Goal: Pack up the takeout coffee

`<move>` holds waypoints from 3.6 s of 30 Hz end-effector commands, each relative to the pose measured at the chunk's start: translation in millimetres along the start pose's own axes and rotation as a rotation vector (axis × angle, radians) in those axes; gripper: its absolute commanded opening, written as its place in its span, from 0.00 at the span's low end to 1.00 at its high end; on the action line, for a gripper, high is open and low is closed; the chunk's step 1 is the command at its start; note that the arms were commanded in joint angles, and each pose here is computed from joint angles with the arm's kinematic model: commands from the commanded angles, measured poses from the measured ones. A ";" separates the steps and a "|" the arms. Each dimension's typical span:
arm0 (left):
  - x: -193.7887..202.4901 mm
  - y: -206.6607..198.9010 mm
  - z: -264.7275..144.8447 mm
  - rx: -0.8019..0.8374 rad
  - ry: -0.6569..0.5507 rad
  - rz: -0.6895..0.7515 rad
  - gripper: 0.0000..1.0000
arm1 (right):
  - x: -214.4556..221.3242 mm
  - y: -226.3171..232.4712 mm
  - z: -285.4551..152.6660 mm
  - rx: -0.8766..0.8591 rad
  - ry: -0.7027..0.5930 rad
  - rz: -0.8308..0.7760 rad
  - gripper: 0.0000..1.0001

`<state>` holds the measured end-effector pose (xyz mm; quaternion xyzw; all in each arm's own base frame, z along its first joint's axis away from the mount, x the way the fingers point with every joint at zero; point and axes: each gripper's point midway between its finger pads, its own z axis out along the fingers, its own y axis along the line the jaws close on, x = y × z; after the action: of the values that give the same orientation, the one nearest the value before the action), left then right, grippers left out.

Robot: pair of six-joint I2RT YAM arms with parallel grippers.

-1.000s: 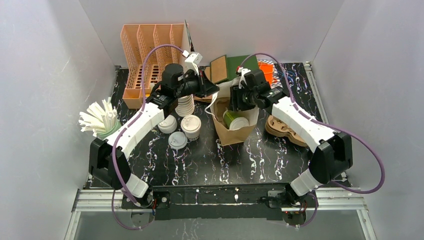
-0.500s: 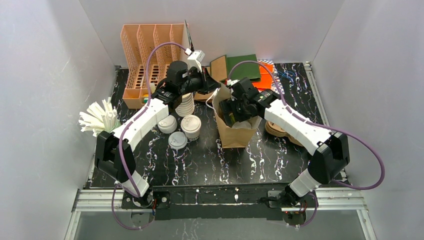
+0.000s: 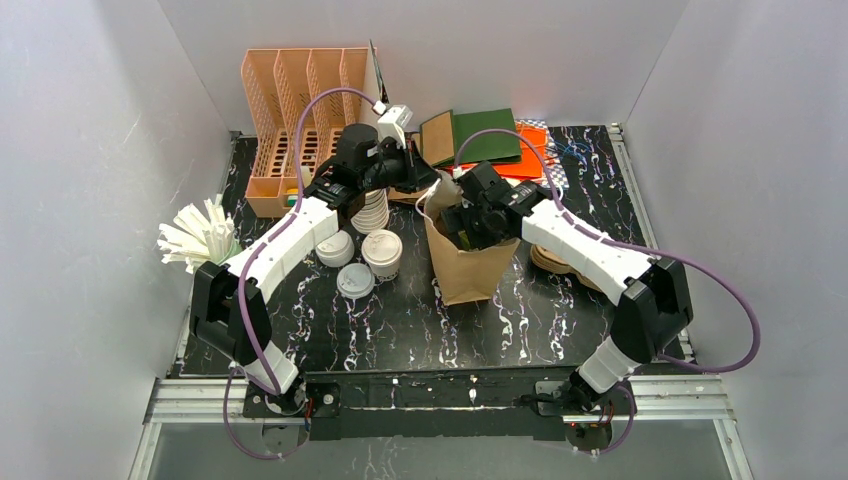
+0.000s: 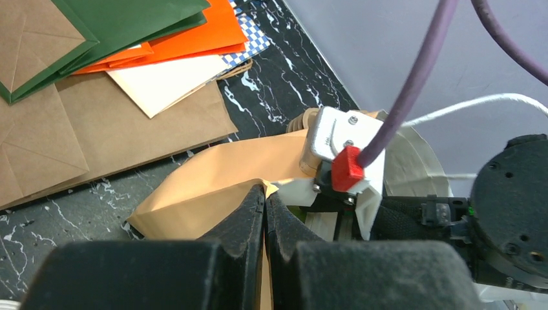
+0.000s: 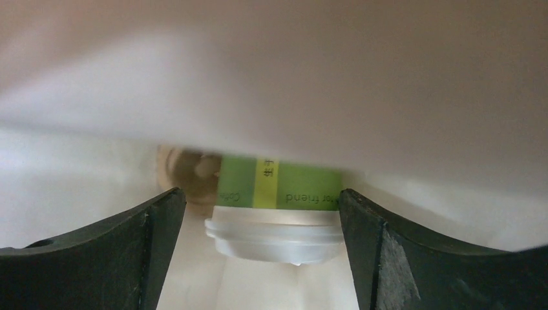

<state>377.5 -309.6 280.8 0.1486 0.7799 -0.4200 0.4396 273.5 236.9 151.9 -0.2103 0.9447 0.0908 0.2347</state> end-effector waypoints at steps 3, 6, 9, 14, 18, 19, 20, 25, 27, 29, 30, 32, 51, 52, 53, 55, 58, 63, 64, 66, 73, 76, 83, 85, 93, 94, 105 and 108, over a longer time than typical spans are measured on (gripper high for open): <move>-35.9 -14.3 -14.0 0.023 -0.112 0.074 0.00 | 46.8 -11.6 9.4 0.062 0.191 0.005 0.89; -31.0 -12.9 -14.5 0.020 -0.098 0.077 0.00 | 39.9 -9.3 2.0 0.049 0.171 0.008 0.78; -28.4 -10.6 -13.8 0.017 -0.091 0.081 0.00 | 21.0 -8.5 -9.7 0.047 0.097 0.001 0.69; -25.4 -9.0 -10.2 0.023 -0.078 0.084 0.00 | -14.5 -8.3 -33.6 0.048 -0.031 -0.011 0.60; -20.7 -9.8 -10.3 0.032 -0.065 0.084 0.00 | -37.1 -5.3 -51.7 0.033 -0.133 -0.005 0.59; -19.6 -9.9 -11.1 0.033 -0.063 0.086 0.00 | -43.1 -4.9 -55.4 0.030 -0.163 0.000 0.59; -18.6 -10.0 -12.2 0.034 -0.062 0.090 0.00 | -47.3 -4.5 -59.4 0.026 -0.186 0.002 0.59; -18.9 -12.6 -19.1 0.032 -0.064 0.111 0.00 | -59.5 -3.8 -74.8 0.013 -0.267 0.012 0.55; -20.1 -13.2 -20.7 0.029 -0.067 0.119 0.00 | -63.8 -2.9 -80.7 0.005 -0.287 0.014 0.55; -21.5 -12.4 -21.4 0.021 -0.071 0.122 0.00 | -68.6 0.3 -86.7 -0.012 -0.303 0.009 0.56; -23.2 -12.0 -21.5 0.016 -0.076 0.123 0.00 | -69.5 2.7 -89.1 -0.027 -0.305 0.003 0.54; -26.8 -10.7 -20.3 0.006 -0.085 0.125 0.00 | -67.6 8.6 -90.7 -0.062 -0.305 -0.009 0.50; -92.9 -53.6 -25.0 0.140 -0.300 0.102 0.00 | -40.0 9.0 -31.5 -0.061 -0.395 -0.018 0.94; -95.3 -58.0 -25.8 0.163 -0.314 0.108 0.00 | -38.7 9.2 -28.2 -0.059 -0.382 -0.017 0.98; -96.5 -61.1 -26.1 0.181 -0.326 0.110 0.00 | -38.7 9.4 -24.8 -0.057 -0.373 -0.014 0.98; -98.2 -65.9 -26.5 0.209 -0.343 0.118 0.00 | -39.9 10.0 -18.0 -0.050 -0.358 -0.002 0.98; -93.0 -66.1 -23.7 0.218 -0.328 0.115 0.00 | -40.8 13.7 -7.8 -0.059 -0.338 0.005 0.98; -91.4 -59.8 -20.0 0.197 -0.331 0.091 0.00 | -19.0 4.4 23.0 -0.010 -0.275 0.022 0.98; -90.6 -59.4 -19.0 0.198 -0.330 0.083 0.00 | -16.7 1.4 28.9 0.007 -0.275 0.025 0.98; -88.1 -58.8 -17.3 0.202 -0.319 0.073 0.00 | -17.6 -4.0 37.0 0.041 -0.282 0.037 0.98; -83.6 -53.6 -14.8 0.174 -0.284 0.092 0.00 | -3.5 -18.3 53.1 0.116 -0.183 0.068 0.98; -81.5 -50.7 -11.8 0.168 -0.271 0.101 0.00 | 0.3 -22.5 53.9 0.124 -0.168 0.077 0.92; -75.7 -45.9 -7.0 0.161 -0.245 0.112 0.00 | -35.6 -21.7 22.4 0.118 -0.232 0.111 0.59; -73.4 -44.8 -7.0 0.157 -0.235 0.119 0.00 | -50.3 -18.3 7.1 0.097 -0.260 0.126 0.50; -53.5 -37.2 -7.4 0.146 -0.178 0.147 0.00 | -80.3 -22.7 -45.8 0.067 -0.384 0.193 0.35; -49.9 -35.6 -7.1 0.145 -0.170 0.146 0.00 | -81.6 -23.7 -49.8 0.065 -0.393 0.196 0.35; -33.4 6.2 17.5 -0.011 -0.033 0.177 0.00 | -143.9 -16.4 -107.9 -0.078 -0.568 0.217 0.34; -31.9 19.5 21.4 -0.074 0.007 0.190 0.00 | -157.8 -9.7 -126.3 -0.131 -0.612 0.217 0.32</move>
<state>410.5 -322.8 301.6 0.1982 0.7492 -0.3978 0.4910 347.3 237.1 282.8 -0.0833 0.8768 0.1761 0.4395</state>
